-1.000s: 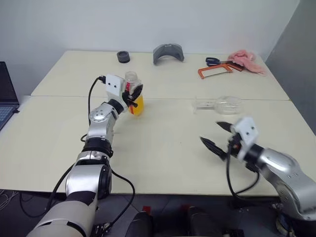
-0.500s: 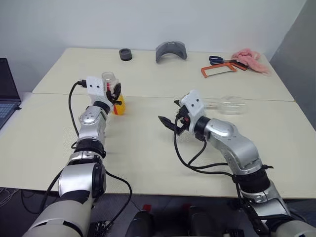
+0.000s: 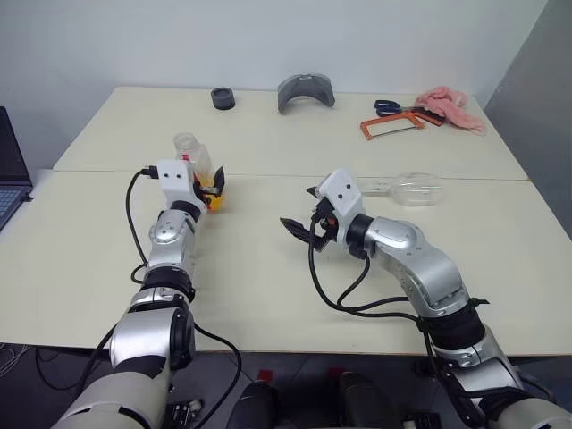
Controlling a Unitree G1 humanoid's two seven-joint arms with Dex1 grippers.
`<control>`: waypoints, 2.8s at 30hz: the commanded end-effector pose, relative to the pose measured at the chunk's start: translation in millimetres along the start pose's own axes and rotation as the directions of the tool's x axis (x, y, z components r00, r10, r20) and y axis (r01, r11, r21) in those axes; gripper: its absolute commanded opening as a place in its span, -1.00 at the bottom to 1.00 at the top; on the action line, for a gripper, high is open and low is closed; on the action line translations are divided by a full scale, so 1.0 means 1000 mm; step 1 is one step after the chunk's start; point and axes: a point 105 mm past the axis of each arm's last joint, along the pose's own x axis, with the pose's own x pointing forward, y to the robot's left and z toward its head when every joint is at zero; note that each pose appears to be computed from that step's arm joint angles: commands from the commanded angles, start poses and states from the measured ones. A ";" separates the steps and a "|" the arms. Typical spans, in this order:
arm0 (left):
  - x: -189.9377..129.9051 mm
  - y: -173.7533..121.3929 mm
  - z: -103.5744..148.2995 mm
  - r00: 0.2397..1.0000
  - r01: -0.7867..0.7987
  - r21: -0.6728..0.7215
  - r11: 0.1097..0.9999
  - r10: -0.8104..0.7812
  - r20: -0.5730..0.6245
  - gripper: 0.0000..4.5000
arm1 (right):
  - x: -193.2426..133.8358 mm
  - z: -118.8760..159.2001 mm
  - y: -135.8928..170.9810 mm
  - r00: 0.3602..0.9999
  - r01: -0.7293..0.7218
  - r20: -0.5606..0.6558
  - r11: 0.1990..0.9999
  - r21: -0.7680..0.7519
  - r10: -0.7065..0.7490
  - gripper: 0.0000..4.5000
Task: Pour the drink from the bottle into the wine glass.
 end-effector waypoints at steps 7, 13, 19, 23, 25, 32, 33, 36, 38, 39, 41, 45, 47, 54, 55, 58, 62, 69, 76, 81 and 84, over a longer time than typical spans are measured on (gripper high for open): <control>-0.013 0.006 -0.006 1.000 -0.003 0.058 0.998 0.004 -0.008 0.98 | -0.016 0.000 0.009 1.000 -0.030 0.009 1.000 0.002 0.030 1.00; -0.023 0.004 -0.018 0.999 0.023 0.072 0.997 -0.019 -0.049 0.98 | -0.031 -0.020 0.009 0.999 0.002 -0.044 0.999 0.046 0.000 1.00; -0.045 0.002 -0.033 0.993 0.067 0.074 0.995 -0.060 -0.103 0.98 | -0.053 -0.037 0.012 0.996 0.050 -0.084 0.990 0.128 -0.040 1.00; -0.070 -0.008 -0.043 0.984 0.120 0.045 0.992 -0.112 -0.141 0.98 | -0.066 -0.045 0.013 0.991 0.109 -0.100 0.971 0.212 -0.089 1.00; -0.083 -0.018 -0.046 0.972 0.178 0.044 0.983 -0.169 -0.163 0.98 | -0.072 -0.048 0.010 0.987 0.150 -0.098 0.954 0.260 -0.129 1.00; -0.101 -0.060 -0.032 0.892 0.432 0.000 0.902 -0.428 -0.145 0.98 | -0.084 -0.055 -0.025 0.907 0.414 -0.094 0.828 0.377 -0.411 1.00; -0.100 -0.066 -0.028 0.872 0.476 0.009 0.879 -0.471 -0.137 0.98 | -0.083 -0.055 -0.031 0.889 0.445 -0.093 0.795 0.412 -0.449 1.00; -0.093 -0.082 -0.014 0.815 0.574 0.016 0.819 -0.569 -0.112 0.98 | -0.077 -0.055 -0.044 0.860 0.461 -0.083 0.699 0.546 -0.503 1.00; -0.087 -0.092 -0.003 0.765 0.641 0.023 0.767 -0.637 -0.097 0.98 | -0.075 -0.056 -0.060 0.820 0.478 -0.089 0.592 0.649 -0.565 1.00; -0.084 -0.097 0.002 0.734 0.676 0.013 0.737 -0.672 -0.094 0.98 | -0.075 -0.058 -0.069 0.797 0.485 -0.097 0.536 0.691 -0.596 1.00; -0.079 -0.104 0.011 0.679 0.732 0.008 0.681 -0.729 -0.089 0.98 | -0.074 -0.059 -0.082 0.770 0.471 -0.101 0.454 0.757 -0.630 1.00; -0.082 -0.125 0.026 0.483 0.876 0.097 0.473 -0.865 -0.137 0.98 | -0.066 -0.054 -0.107 0.732 0.387 -0.096 0.295 0.874 -0.674 1.00; -0.085 -0.133 0.032 0.397 0.917 0.107 0.384 -0.905 -0.156 0.98 | -0.063 -0.053 -0.118 0.718 0.346 -0.097 0.232 0.909 -0.689 1.00; -0.088 -0.138 0.033 0.294 0.952 0.150 0.267 -0.935 -0.201 0.98 | -0.049 -0.060 -0.131 0.727 0.279 -0.135 0.109 0.954 -0.673 1.00; -0.087 -0.137 0.033 0.294 0.952 0.148 0.267 -0.935 -0.201 0.98 | -0.045 -0.060 -0.131 0.733 0.264 -0.136 0.095 0.960 -0.667 1.00; -0.086 -0.132 0.030 0.304 0.949 0.148 0.277 -0.930 -0.208 0.98 | -0.034 -0.060 -0.130 0.749 0.238 -0.138 0.069 0.969 -0.648 1.00; -0.086 -0.127 0.025 0.318 0.946 0.142 0.293 -0.924 -0.211 0.98 | -0.025 -0.066 -0.135 0.741 0.235 -0.157 0.034 0.971 -0.653 1.00; -0.084 -0.115 0.011 0.348 0.936 0.134 0.325 -0.911 -0.222 0.98 | -0.018 -0.072 -0.159 0.689 0.225 -0.160 -0.001 0.974 -0.707 1.00; -0.084 -0.112 0.010 0.354 0.933 0.144 0.329 -0.908 -0.225 0.98 | -0.026 -0.087 -0.178 0.623 0.214 -0.188 -0.066 0.975 -0.760 1.00; -0.084 -0.111 0.011 0.355 0.933 0.145 0.330 -0.908 -0.224 1.00 | -0.018 -0.094 -0.171 0.649 0.181 -0.202 -0.109 0.977 -0.733 0.75; -0.084 -0.111 0.011 0.355 0.933 0.143 0.330 -0.907 -0.226 1.00 | -0.005 -0.090 -0.164 0.695 0.156 -0.187 -0.108 0.982 -0.694 0.28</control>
